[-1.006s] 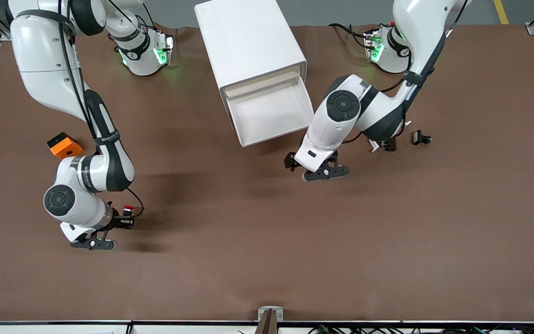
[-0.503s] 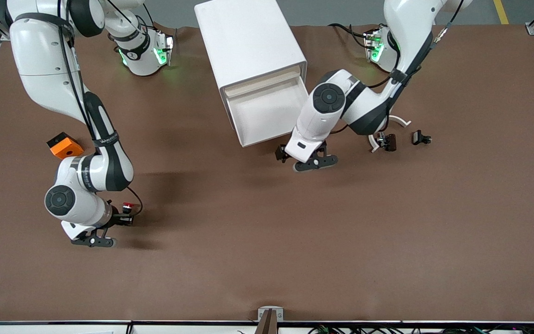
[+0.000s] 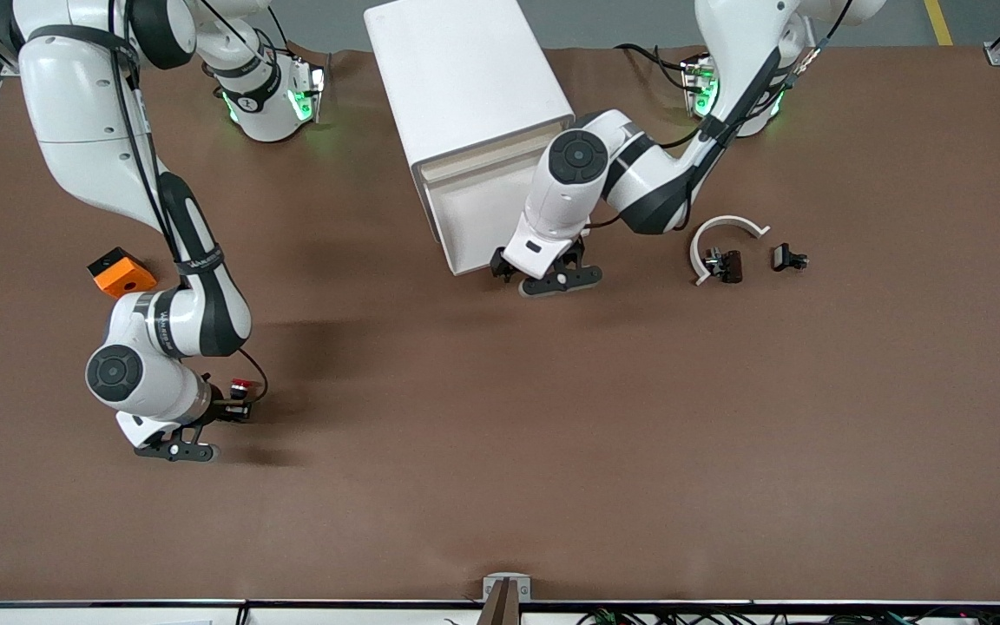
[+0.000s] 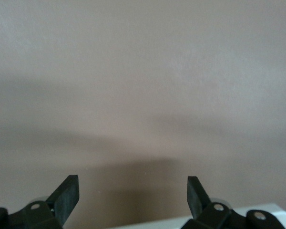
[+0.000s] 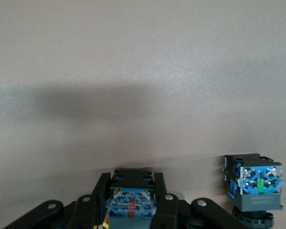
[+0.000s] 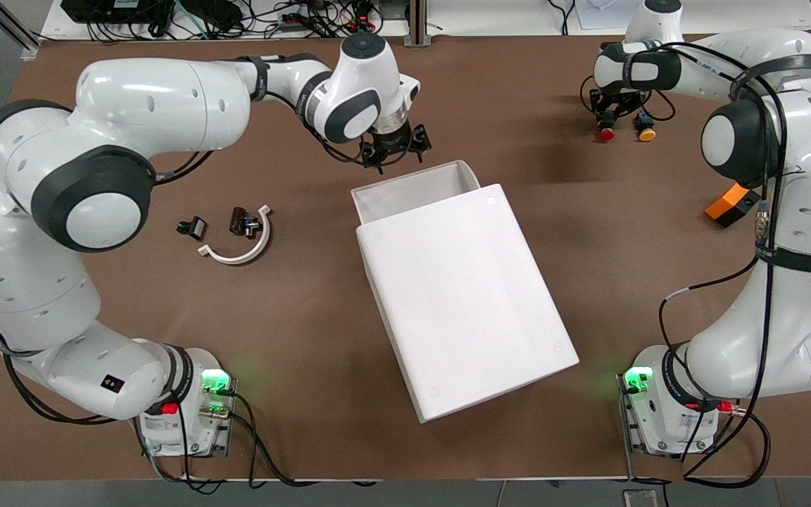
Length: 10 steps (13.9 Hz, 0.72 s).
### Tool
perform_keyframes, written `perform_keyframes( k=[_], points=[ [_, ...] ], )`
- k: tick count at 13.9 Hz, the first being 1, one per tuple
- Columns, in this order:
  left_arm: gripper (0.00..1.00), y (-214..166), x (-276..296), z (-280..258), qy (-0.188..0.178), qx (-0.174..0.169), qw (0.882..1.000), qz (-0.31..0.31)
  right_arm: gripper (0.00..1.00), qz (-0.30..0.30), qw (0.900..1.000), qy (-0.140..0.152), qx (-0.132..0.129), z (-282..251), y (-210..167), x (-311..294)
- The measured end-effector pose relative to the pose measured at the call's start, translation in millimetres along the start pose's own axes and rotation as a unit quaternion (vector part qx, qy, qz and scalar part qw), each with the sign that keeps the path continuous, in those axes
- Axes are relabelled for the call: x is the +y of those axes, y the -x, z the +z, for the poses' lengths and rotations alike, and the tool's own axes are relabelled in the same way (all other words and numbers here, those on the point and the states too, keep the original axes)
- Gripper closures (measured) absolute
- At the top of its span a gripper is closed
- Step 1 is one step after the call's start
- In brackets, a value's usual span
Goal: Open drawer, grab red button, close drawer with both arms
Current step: 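Push the drawer closed with the left gripper while the right gripper opens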
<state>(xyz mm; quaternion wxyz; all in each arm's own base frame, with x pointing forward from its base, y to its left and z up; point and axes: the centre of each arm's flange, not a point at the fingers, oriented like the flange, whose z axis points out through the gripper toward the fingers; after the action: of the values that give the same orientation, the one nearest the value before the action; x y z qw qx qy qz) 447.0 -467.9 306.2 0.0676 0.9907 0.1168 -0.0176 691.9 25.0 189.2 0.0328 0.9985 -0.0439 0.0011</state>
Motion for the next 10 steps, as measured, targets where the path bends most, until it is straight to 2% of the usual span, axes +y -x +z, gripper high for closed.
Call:
perform_keyframes(
  k=[1,7,10],
  points=[
    [0.0,8,3,3,-0.002,-0.002,1.0,-0.001,0.54,0.002,1.0,0.0,0.0,0,0,2],
    [0.0,37,15,10,-0.008,-0.007,0.999,-0.045,0.0,-0.001,1.0,-0.003,0.0,-14,-3,0],
    [0.0,56,22,13,-0.01,-0.01,0.999,-0.051,0.0,-0.002,1.0,-0.004,-0.017,-63,-7,-1]
  ],
)
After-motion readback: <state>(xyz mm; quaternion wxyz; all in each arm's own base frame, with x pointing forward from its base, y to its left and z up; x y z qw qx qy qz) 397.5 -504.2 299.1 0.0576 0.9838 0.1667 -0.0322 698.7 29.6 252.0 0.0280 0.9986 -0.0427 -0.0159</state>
